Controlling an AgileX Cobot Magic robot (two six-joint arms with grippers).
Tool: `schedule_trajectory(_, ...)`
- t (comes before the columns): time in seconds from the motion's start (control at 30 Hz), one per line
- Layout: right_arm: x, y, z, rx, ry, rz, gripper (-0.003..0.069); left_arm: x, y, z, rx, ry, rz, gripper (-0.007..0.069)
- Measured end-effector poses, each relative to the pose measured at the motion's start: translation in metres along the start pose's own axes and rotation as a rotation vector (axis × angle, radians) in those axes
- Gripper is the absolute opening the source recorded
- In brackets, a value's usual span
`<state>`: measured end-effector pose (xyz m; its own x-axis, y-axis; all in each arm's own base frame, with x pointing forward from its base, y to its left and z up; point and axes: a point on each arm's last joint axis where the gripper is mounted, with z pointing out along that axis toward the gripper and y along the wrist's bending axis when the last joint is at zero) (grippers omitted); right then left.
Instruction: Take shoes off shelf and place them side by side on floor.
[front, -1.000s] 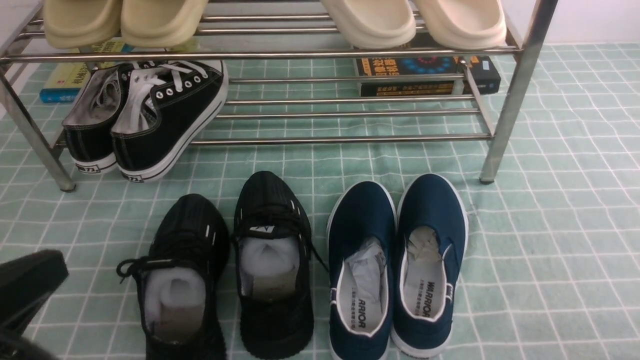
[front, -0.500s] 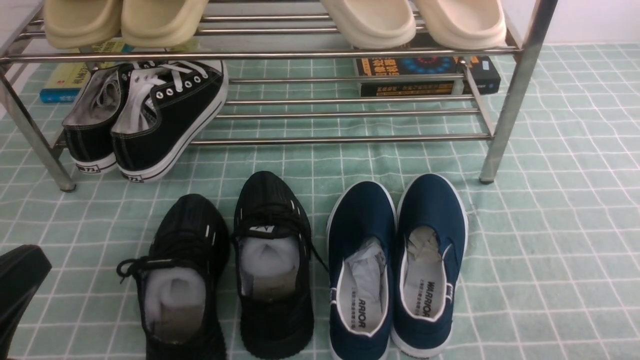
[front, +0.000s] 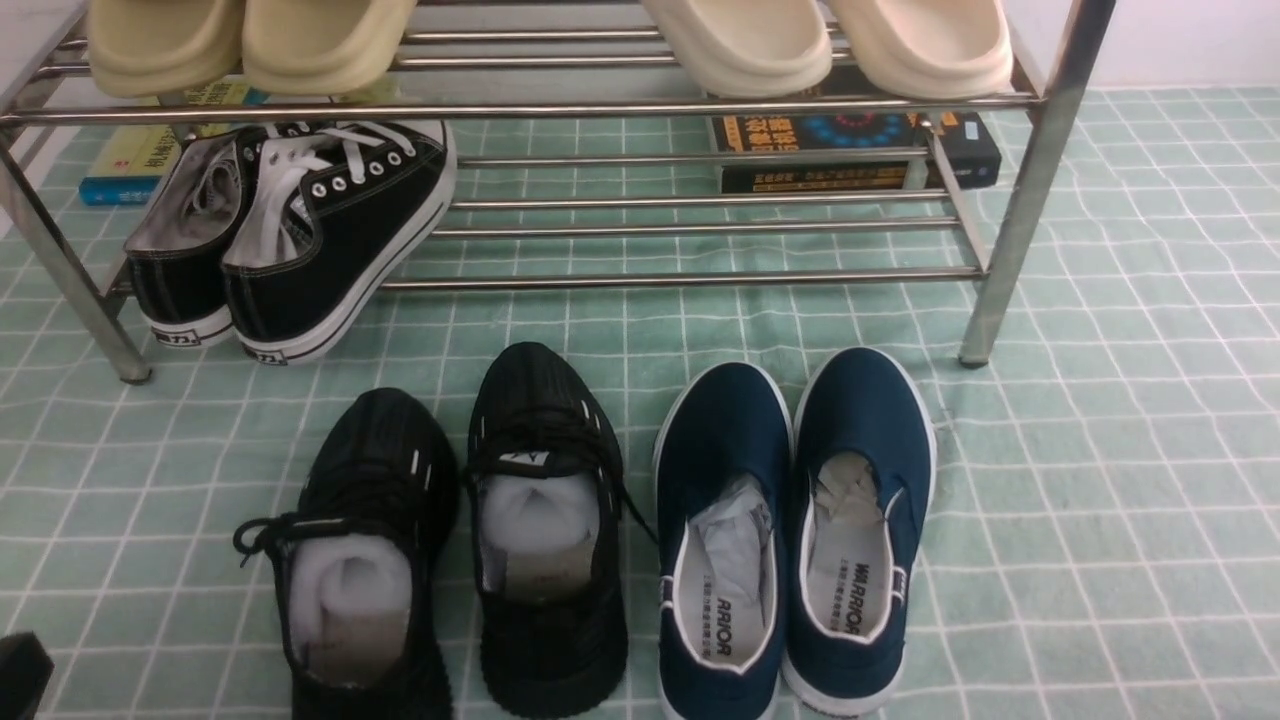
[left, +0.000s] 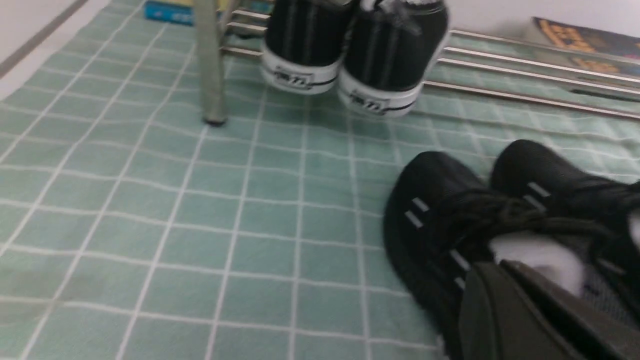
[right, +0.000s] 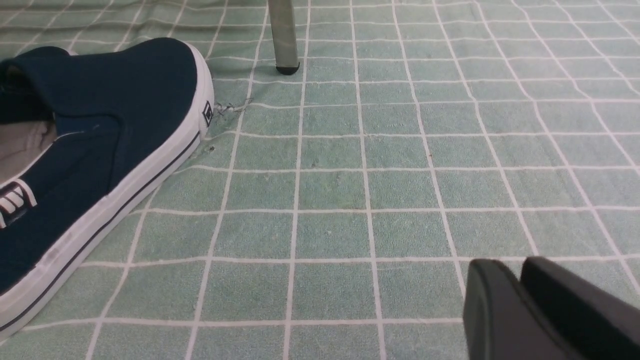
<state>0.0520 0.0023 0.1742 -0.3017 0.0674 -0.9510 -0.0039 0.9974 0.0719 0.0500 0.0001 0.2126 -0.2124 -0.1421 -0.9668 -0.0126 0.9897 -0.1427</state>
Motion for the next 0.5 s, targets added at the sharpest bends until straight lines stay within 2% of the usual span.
schedule_trajectory(0.23, 0.000, 0.000, 0.000, 0.000, 0.000, 0.000, 0.0102, 0.034, 0.006, 0.009, -0.037, 0.083, 0.014, 0.0027)
schedule_trajectory(0.5, 0.000, 0.000, 0.000, 0.000, 0.000, 0.000, 0.0106, 0.036, 0.007, 0.010, -0.043, 0.085, 0.031, 0.0036)
